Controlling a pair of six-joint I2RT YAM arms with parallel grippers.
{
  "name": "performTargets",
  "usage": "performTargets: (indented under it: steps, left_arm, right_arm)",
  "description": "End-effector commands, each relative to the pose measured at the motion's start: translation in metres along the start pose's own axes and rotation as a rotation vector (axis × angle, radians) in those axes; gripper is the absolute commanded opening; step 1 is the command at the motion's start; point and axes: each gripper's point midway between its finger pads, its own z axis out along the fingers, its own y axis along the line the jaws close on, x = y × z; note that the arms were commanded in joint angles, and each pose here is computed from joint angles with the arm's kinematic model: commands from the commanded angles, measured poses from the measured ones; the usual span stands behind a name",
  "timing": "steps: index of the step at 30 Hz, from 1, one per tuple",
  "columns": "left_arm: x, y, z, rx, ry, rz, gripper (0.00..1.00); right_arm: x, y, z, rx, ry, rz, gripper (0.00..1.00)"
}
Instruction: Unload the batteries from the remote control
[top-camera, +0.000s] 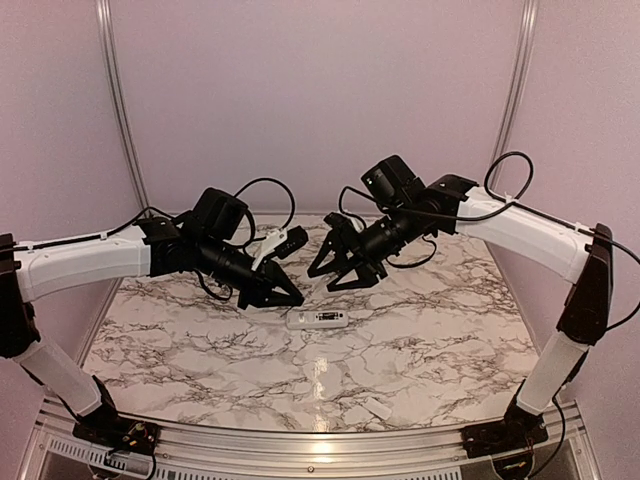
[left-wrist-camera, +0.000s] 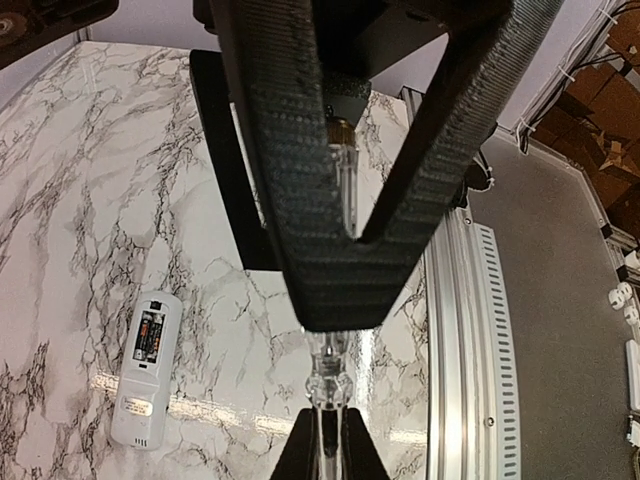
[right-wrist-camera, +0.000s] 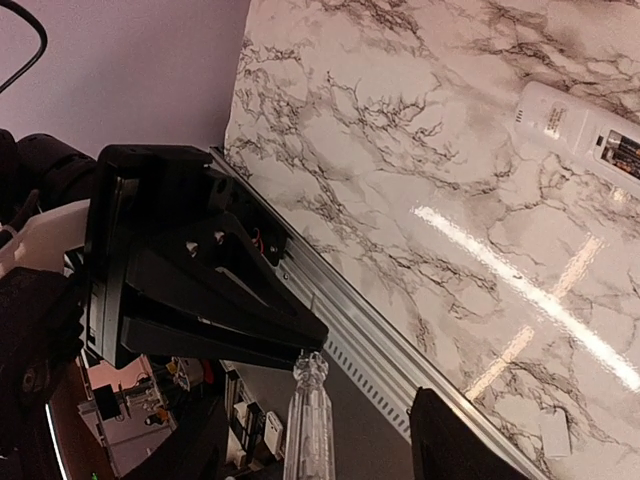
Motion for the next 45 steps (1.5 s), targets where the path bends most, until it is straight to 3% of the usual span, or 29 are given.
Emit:
performTargets:
  steps: [1,9,19,28,31,37,42,45]
  left_arm:
    - [-0.011,0.001,0.004,-0.012,-0.006,0.041,0.0]
    - [-0.009,0.003,0.011,-0.025,0.014,0.039,0.0]
    - [-0.011,0.005,0.016,-0.032,0.017,0.041,0.0]
    - [-0.008,0.005,0.019,-0.026,0.027,0.036,0.0]
    - [-0.006,0.006,0.019,-0.03,0.031,0.033,0.0]
    - [-0.005,0.006,0.018,-0.037,0.032,0.036,0.0]
    - [-0.003,0.007,0.015,-0.06,0.034,0.021,0.0]
    - [-0.005,0.01,0.011,-0.093,0.01,0.01,0.2]
  right_arm:
    - [-0.003,0.011,-0.003,-0.036,0.007,-0.007,0.58]
    - [0.006,0.009,0.0,-0.05,0.056,-0.006,0.44]
    - [0.01,0.007,0.001,-0.046,0.077,-0.002,0.38]
    - [0.009,0.004,0.003,-0.033,0.085,0.004,0.26]
    - [0.01,0.003,0.003,-0.026,0.087,0.005,0.21]
    - [0.009,0.001,0.004,-0.014,0.085,0.003,0.0]
    - [0.009,-0.001,0.003,0.0,0.073,0.005,0.0]
    - [0.008,-0.002,0.002,0.009,0.064,0.008,0.0]
